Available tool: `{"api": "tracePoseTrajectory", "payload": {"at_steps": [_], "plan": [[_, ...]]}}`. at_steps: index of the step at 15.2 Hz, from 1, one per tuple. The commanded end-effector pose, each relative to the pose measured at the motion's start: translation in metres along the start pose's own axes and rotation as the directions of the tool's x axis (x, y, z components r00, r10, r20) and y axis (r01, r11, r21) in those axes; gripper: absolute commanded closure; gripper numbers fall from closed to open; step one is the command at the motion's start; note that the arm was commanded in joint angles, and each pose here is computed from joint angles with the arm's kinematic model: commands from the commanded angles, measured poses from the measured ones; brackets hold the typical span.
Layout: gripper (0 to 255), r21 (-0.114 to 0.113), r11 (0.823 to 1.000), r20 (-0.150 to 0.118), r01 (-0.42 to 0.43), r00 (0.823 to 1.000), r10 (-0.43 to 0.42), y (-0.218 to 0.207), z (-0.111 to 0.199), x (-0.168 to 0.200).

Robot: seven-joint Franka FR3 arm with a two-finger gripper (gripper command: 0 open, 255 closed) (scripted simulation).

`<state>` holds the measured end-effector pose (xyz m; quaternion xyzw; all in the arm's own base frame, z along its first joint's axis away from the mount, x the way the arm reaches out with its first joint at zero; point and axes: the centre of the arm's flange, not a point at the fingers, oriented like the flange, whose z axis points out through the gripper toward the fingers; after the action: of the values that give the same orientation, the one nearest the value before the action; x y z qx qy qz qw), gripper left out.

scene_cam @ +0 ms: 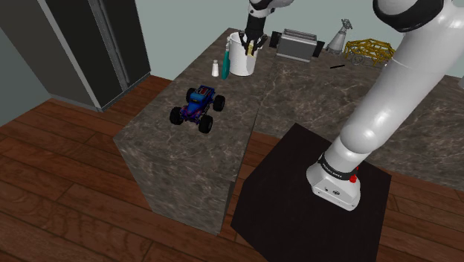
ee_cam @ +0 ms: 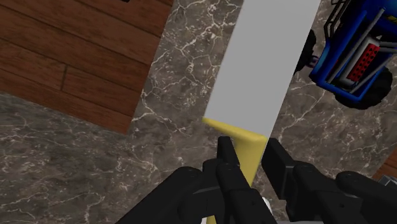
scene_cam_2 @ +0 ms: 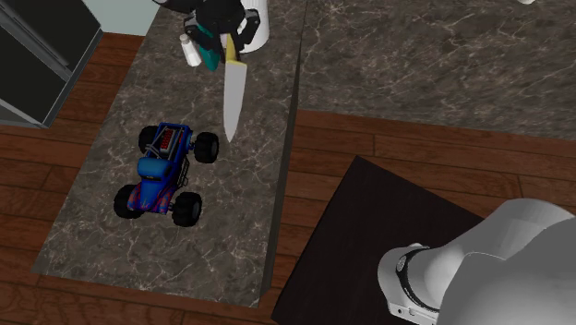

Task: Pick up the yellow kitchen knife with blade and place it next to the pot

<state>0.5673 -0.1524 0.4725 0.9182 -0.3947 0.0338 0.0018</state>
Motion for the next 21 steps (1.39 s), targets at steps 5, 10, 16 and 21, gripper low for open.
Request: {"api": "tracePoseTrajectory", "payload": {"at_steps": [5, 10, 16, 21], "plan": [[255, 0.0, 1.0, 0.0, 0.0, 1.0, 0.0, 0.004, 0.005, 0.077], [255, 0.0, 1.0, 0.0, 0.0, 1.0, 0.0, 0.007, 0.013, 0.124], [255, 0.0, 1.0, 0.0, 0.0, 1.0, 0.0, 0.008, 0.044, 0.122], [255, 0.0, 1.0, 0.0, 0.0, 1.0, 0.0, 0.009, 0.071, 0.12]]}}
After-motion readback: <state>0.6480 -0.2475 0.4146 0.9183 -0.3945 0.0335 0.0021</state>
